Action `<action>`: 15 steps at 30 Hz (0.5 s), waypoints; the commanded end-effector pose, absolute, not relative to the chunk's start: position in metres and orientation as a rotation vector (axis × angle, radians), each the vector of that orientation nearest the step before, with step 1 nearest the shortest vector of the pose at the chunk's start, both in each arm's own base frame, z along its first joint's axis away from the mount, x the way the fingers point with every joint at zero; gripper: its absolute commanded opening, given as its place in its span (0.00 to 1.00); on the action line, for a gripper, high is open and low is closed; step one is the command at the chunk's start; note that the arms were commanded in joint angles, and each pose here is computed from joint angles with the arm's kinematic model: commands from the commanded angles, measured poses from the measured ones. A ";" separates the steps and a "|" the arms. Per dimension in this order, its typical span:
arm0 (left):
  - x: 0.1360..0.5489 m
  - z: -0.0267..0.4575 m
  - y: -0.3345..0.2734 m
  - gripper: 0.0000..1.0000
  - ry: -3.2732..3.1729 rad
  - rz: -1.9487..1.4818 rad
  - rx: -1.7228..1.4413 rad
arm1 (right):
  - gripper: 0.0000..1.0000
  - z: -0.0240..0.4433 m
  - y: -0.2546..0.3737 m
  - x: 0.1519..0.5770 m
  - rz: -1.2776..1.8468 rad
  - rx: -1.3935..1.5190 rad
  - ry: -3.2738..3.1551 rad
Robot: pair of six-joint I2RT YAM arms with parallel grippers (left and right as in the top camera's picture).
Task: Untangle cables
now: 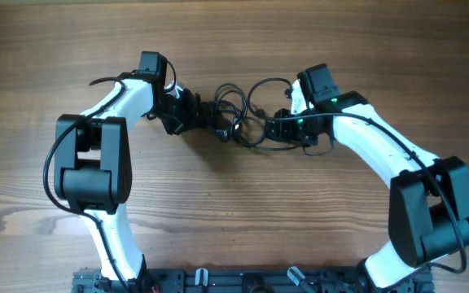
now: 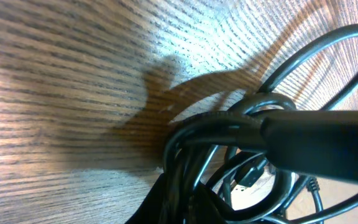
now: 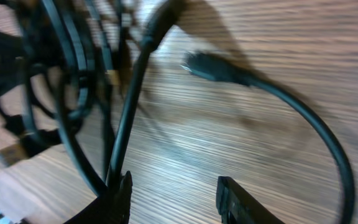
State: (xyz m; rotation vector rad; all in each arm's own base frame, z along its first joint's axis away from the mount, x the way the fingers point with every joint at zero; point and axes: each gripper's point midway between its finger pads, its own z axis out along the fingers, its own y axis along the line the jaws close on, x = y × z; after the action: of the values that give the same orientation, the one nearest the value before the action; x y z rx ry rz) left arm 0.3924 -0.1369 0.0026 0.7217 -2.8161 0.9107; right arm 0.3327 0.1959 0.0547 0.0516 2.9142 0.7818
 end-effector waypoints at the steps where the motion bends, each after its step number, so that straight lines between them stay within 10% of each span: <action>1: 0.393 -0.016 -0.113 0.09 -2.873 0.743 0.797 | 0.46 0.066 0.234 0.322 0.949 -0.035 2.886; 15: 0.393 -0.016 -0.113 0.10 -2.873 0.743 0.797 | 0.16 0.069 0.269 0.333 0.798 -0.130 2.758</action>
State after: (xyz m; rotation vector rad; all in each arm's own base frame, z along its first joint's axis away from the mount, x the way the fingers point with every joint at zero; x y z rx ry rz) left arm 0.3931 -0.1361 0.0022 0.7227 -2.8221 0.9053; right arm 0.3238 0.2816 0.0747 -0.1880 2.7608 0.9192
